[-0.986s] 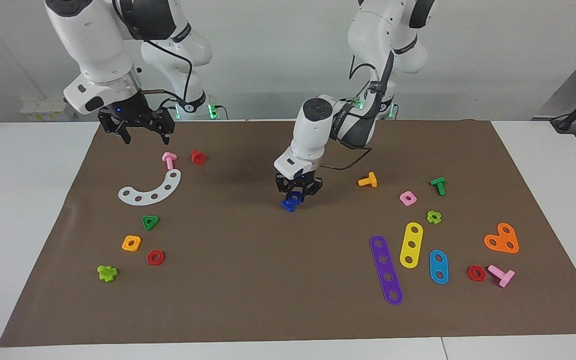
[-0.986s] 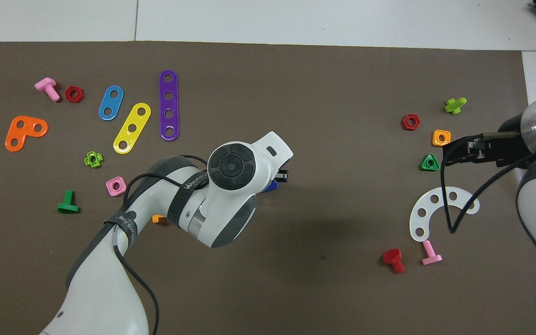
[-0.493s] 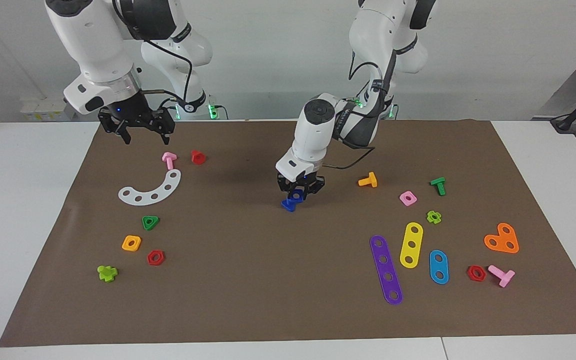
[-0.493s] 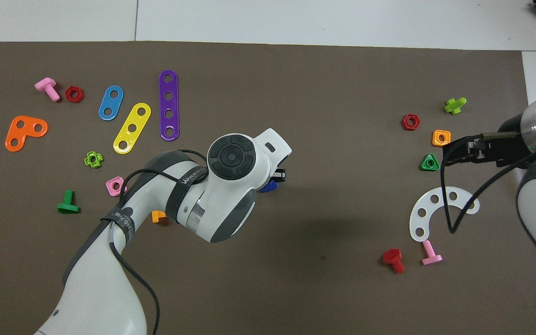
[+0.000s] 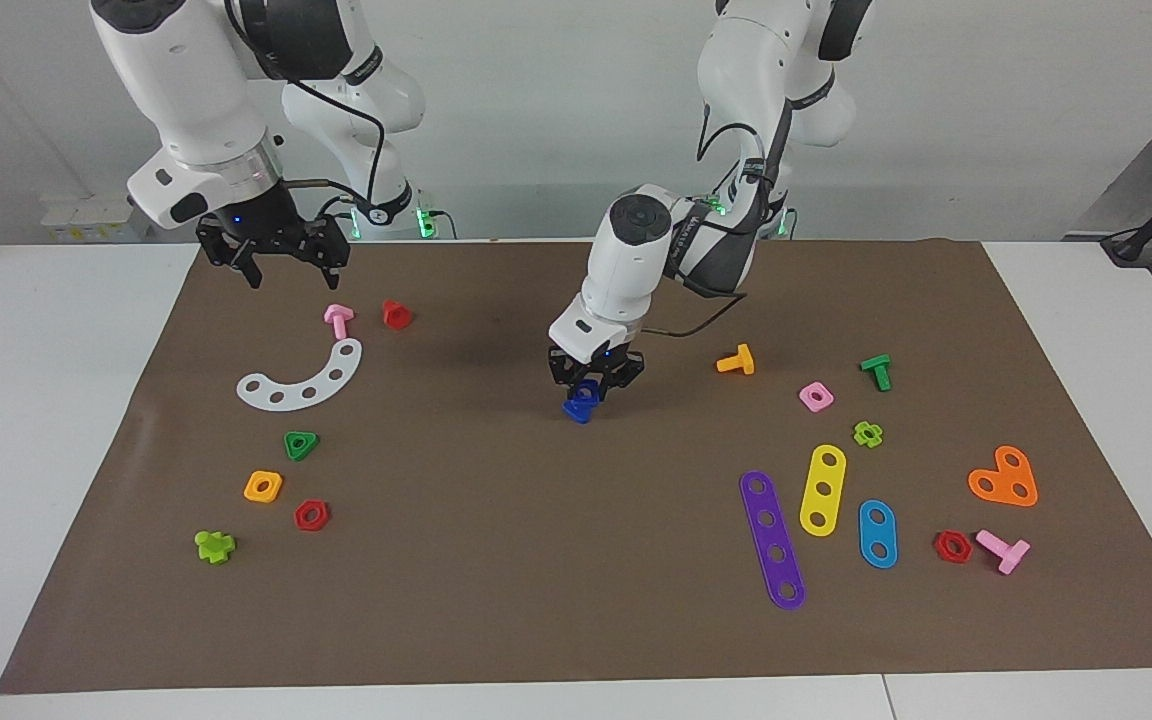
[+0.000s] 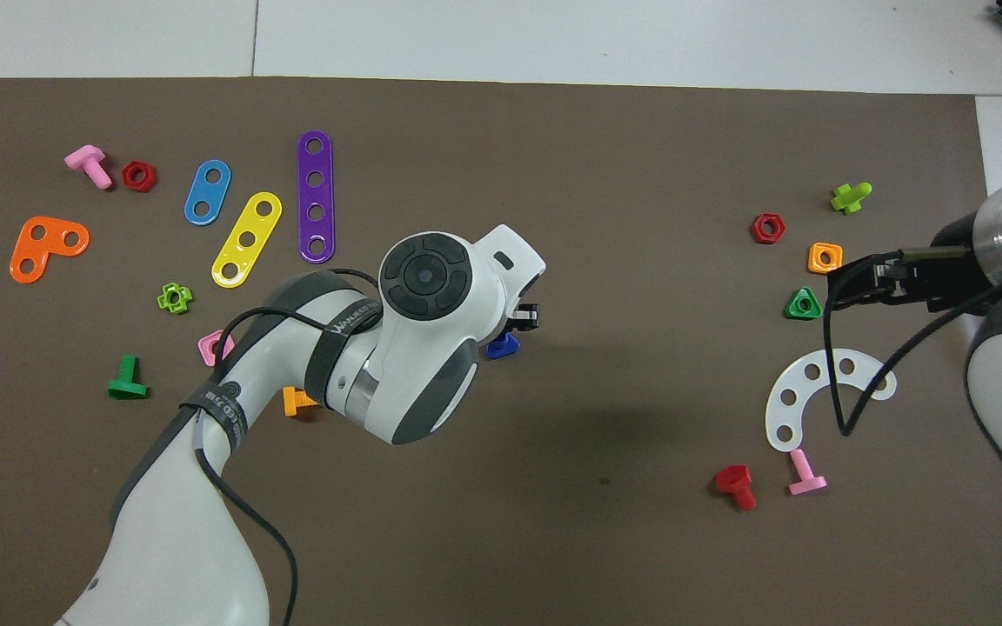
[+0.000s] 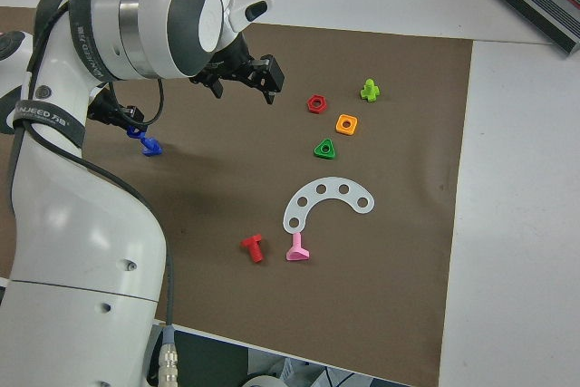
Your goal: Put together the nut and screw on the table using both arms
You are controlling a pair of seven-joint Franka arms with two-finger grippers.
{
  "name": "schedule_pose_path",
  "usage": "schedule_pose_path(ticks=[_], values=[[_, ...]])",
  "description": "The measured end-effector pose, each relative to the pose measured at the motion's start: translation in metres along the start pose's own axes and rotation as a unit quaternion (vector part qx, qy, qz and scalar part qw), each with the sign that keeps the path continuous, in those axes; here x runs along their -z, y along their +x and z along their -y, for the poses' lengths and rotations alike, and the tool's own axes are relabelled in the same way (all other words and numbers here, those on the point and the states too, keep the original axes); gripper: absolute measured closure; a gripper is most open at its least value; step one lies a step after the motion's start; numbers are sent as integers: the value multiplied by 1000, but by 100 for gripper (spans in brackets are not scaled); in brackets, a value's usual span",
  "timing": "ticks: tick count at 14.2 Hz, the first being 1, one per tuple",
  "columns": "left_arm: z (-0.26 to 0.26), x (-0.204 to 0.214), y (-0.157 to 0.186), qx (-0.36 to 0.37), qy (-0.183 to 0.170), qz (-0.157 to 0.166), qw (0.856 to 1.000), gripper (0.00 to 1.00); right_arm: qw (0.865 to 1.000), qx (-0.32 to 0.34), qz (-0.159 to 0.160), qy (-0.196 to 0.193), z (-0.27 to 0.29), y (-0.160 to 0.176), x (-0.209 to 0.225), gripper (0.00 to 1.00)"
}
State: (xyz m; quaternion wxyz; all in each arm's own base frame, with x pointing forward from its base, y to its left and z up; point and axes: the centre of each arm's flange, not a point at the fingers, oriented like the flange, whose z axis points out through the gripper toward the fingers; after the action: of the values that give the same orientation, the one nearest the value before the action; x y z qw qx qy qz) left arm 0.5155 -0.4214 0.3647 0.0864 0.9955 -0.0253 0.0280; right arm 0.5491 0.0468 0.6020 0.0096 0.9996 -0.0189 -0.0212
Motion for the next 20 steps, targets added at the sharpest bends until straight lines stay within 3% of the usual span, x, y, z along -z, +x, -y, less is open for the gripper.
schedule_pose_path(ticks=[6, 13, 20], values=[[1, -12, -3, 4, -5, -8, 1000, 54, 1000, 0, 0, 0, 0, 0, 0, 0], [4, -10, -13, -15, 17, -3, 1000, 54, 1000, 0, 0, 0, 0, 0, 0, 0], [6, -10, -19, -18, 9, -18, 1000, 54, 1000, 0, 0, 0, 0, 0, 0, 0]])
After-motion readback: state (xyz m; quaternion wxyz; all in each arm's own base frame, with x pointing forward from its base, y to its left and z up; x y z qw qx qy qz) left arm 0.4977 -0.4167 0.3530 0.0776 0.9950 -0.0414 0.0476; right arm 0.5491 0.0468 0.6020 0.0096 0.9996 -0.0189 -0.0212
